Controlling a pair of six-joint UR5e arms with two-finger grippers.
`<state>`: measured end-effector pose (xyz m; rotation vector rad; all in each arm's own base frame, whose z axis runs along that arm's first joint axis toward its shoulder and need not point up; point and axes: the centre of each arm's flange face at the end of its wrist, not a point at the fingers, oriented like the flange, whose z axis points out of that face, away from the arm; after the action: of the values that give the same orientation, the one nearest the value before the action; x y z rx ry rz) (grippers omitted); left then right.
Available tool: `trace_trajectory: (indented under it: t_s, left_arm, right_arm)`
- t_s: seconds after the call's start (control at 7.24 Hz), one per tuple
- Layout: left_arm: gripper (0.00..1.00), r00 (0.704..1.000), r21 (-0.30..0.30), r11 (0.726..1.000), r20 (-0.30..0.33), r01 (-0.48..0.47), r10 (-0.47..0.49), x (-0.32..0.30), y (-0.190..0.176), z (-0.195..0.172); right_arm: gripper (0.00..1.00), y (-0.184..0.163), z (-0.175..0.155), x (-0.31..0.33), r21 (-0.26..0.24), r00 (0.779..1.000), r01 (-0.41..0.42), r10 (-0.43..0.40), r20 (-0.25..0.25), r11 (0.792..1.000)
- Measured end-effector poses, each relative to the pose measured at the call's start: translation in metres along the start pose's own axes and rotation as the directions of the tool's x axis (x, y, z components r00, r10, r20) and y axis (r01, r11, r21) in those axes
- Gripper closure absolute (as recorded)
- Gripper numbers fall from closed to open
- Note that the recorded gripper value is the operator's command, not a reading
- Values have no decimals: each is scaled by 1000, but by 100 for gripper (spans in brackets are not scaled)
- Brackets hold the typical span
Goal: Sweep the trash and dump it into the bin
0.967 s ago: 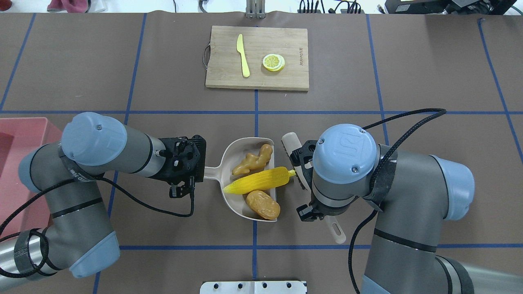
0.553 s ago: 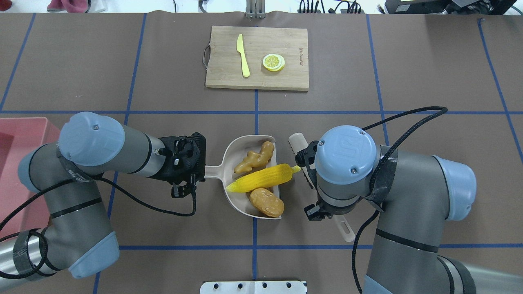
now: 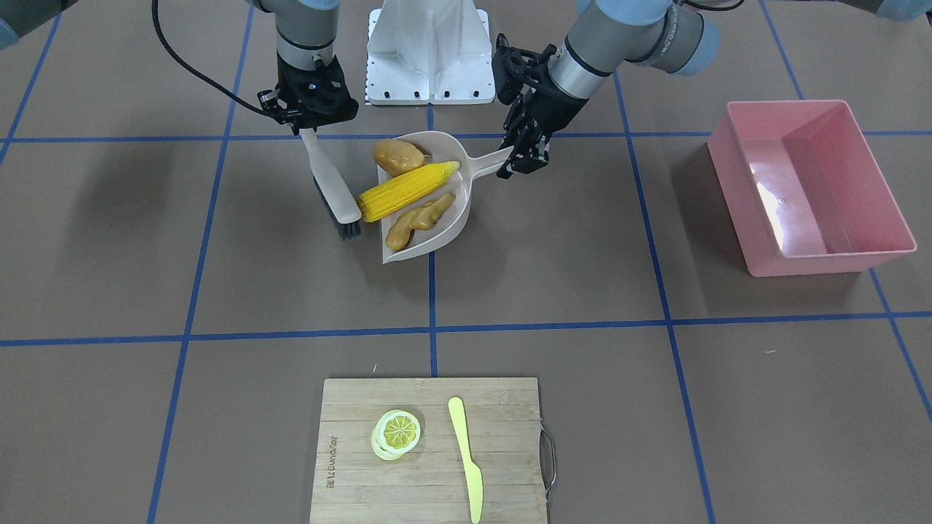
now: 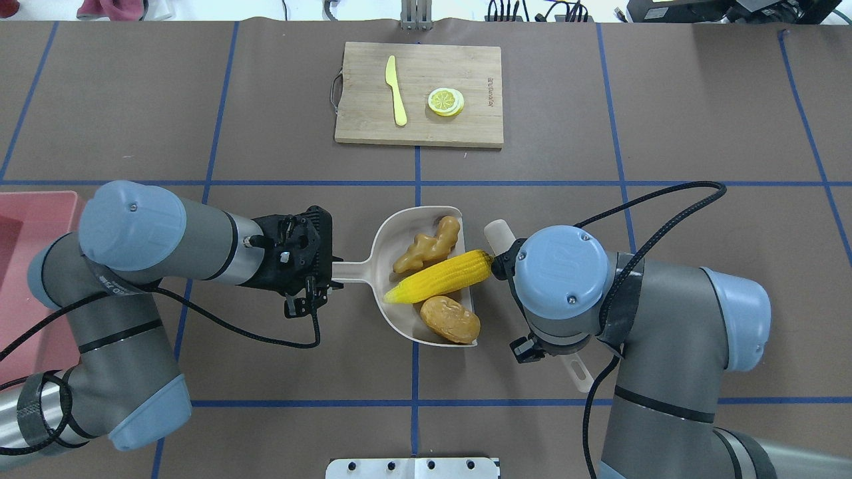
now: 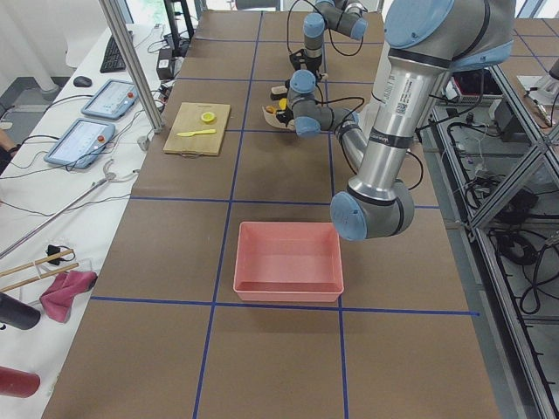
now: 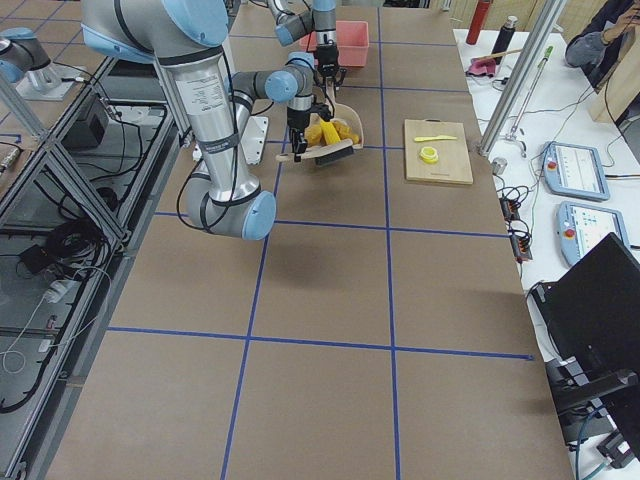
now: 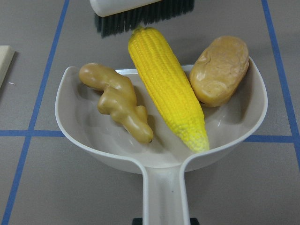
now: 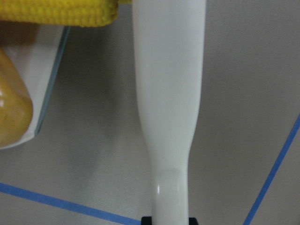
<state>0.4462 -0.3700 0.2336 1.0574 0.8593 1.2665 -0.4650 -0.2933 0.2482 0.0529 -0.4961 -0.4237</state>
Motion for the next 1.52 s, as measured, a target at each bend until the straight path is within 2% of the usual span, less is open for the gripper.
trace_trajectory:
  t_s: [0.28,0.55,0.97,1.24,1.52]
  left_arm:
    - [100,1000,16,1000,16,-2,1,-6,1,-6]
    - [100,1000,18,1000,22,-1,0,-9,2,-8]
    - [100,1000,10,1000,21,4,-4,-10,6,-7]
    - [100,1000,-25,1000,17,16,-16,-10,21,-2]
    - [100,1000,-47,999,12,24,-24,-9,31,5]
  right_arm:
    - [100,4,-2,10,-2,999,-4,4,-40,1000]
    - [100,17,-30,23,-5,999,-3,3,-51,1000]
    - [100,18,-33,37,-6,997,-6,5,-74,1000]
    - [100,-6,-18,69,-5,992,7,-7,-127,1000]
    - [100,-52,9,117,15,989,-33,34,-143,999]
